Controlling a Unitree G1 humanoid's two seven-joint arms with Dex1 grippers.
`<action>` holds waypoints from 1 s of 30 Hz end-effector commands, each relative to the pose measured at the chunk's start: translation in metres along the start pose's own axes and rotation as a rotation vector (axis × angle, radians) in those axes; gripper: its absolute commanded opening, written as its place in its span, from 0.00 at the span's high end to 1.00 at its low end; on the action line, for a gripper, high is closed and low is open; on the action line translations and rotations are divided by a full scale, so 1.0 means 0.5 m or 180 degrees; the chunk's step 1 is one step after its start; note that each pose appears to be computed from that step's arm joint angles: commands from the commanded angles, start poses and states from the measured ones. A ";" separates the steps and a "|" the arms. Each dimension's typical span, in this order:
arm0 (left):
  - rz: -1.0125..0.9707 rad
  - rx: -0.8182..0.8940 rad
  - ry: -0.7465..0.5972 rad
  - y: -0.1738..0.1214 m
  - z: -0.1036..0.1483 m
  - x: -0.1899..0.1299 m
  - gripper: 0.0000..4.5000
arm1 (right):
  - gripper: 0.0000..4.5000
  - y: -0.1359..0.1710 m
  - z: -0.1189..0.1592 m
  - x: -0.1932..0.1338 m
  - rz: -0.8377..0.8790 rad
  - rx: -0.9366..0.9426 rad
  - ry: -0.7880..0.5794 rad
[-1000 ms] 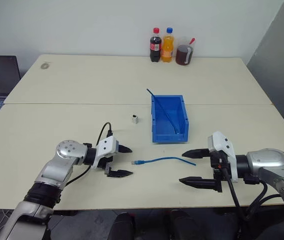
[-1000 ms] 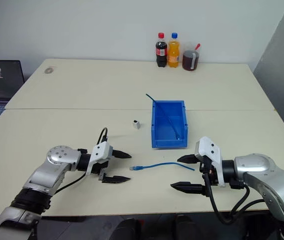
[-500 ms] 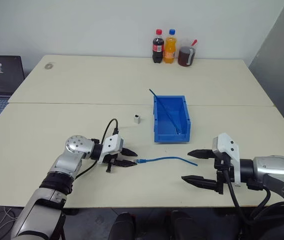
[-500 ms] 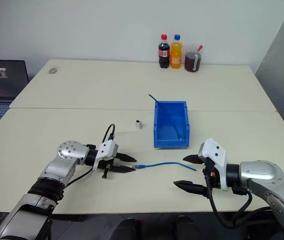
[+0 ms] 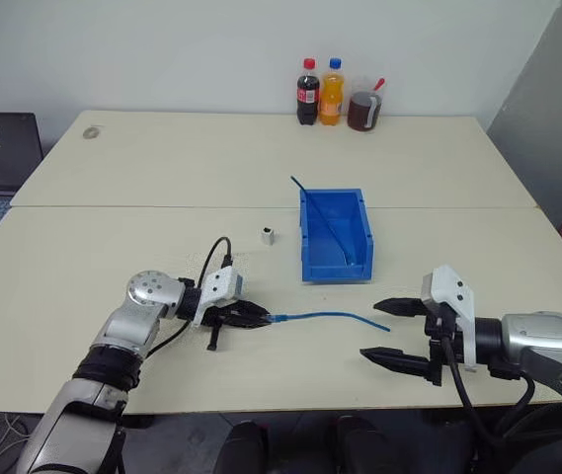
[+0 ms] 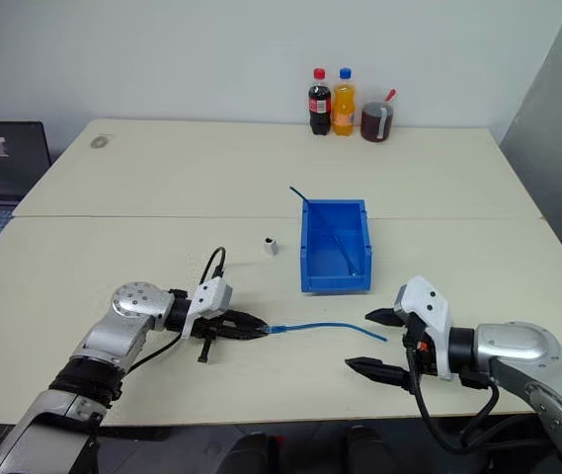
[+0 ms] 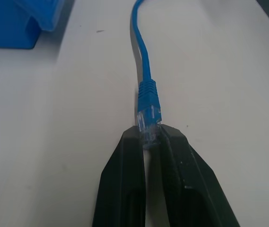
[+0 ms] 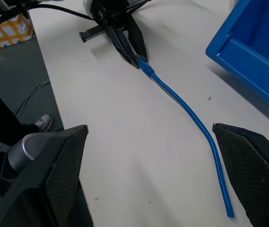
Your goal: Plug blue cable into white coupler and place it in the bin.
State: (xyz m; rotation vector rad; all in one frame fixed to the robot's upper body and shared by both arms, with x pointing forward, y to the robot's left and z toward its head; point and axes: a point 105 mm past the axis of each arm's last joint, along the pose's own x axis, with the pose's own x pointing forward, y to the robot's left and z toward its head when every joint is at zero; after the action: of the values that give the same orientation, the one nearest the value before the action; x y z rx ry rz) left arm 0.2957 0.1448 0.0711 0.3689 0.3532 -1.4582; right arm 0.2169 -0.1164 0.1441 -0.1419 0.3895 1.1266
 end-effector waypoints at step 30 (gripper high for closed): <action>0.0714 -0.0047 -0.1398 -0.126 0.206 -0.003 0.96 | 0.00 0.013 0.092 0.078 0.0418 0.1848 -0.1018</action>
State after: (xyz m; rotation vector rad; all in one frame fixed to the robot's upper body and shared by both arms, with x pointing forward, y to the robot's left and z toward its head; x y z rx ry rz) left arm 0.2352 0.0986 0.1544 0.0315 0.0322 -1.2585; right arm 0.2356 -0.0682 0.1630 0.5747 0.4744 1.0722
